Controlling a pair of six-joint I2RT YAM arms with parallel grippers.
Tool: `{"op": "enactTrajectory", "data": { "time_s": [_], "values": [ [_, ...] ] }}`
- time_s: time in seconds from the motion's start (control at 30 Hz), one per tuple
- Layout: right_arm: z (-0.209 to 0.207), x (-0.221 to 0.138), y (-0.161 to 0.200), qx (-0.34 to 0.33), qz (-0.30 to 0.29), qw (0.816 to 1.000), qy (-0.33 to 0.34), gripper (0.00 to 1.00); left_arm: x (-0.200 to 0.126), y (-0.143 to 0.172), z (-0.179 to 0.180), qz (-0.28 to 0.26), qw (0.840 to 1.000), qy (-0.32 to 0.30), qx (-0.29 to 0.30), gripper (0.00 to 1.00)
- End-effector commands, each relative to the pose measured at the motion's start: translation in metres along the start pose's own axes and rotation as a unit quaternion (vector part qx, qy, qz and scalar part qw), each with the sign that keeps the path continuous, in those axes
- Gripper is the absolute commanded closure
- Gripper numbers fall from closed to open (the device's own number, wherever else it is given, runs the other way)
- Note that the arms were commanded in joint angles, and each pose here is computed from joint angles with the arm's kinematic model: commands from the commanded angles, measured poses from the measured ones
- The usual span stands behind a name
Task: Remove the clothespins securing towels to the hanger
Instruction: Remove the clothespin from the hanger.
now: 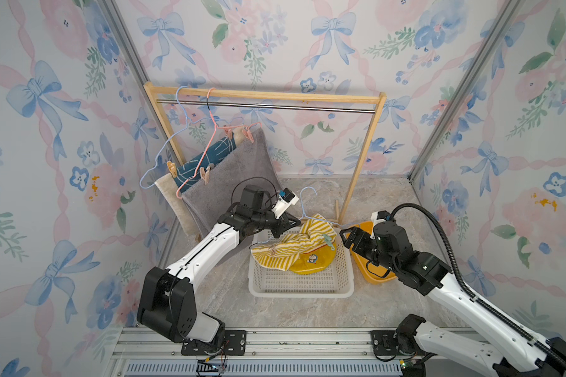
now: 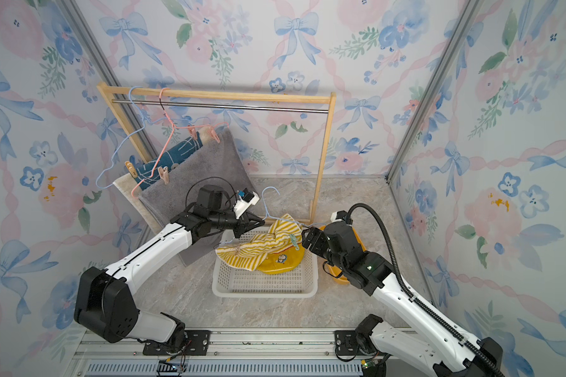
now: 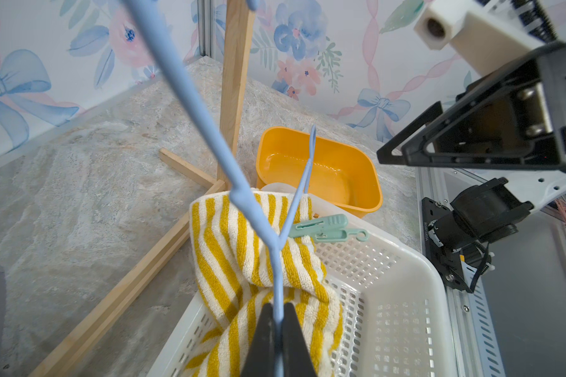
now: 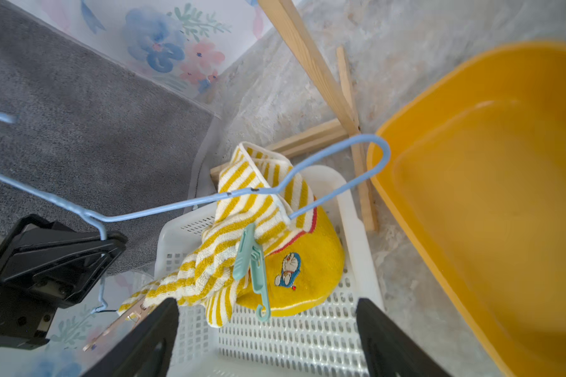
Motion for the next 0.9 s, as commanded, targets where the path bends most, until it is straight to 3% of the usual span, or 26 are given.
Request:
{"op": "enactTrajectory", "data": {
  "time_s": [0.0, 0.23, 0.43, 0.87],
  "values": [
    [-0.009, 0.018, 0.023, 0.187, 0.063, 0.98, 0.03, 0.14, 0.001, -0.006, -0.004, -0.001, 1.0, -0.003, 0.0, 1.0],
    [0.008, 0.038, 0.048, 0.246, 0.118, 0.961, 0.034, 0.22, 0.004, -0.005, -0.006, 0.004, 1.0, -0.012, 0.004, 1.0],
    [0.0, 0.046, 0.053, 0.288, 0.1, 0.952, 0.02, 0.37, 0.004, -0.006, -0.006, 0.003, 1.0, -0.012, 0.005, 1.0],
    [0.008, 0.052, 0.038, 0.325, 0.062, 0.944, -0.023, 0.32, 0.003, -0.008, -0.009, 0.001, 1.0, -0.009, 0.01, 1.0]
  ]
}}
Point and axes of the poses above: each gripper's point midway between its finger pads, its own x axis out along the fingers, its own z axis along the line the jaws close on, y = z × x, the point moved 4 cm from there along -x, back along the fingers, and after that the axes turned 1 degree about -x, right-handed, at the moved point
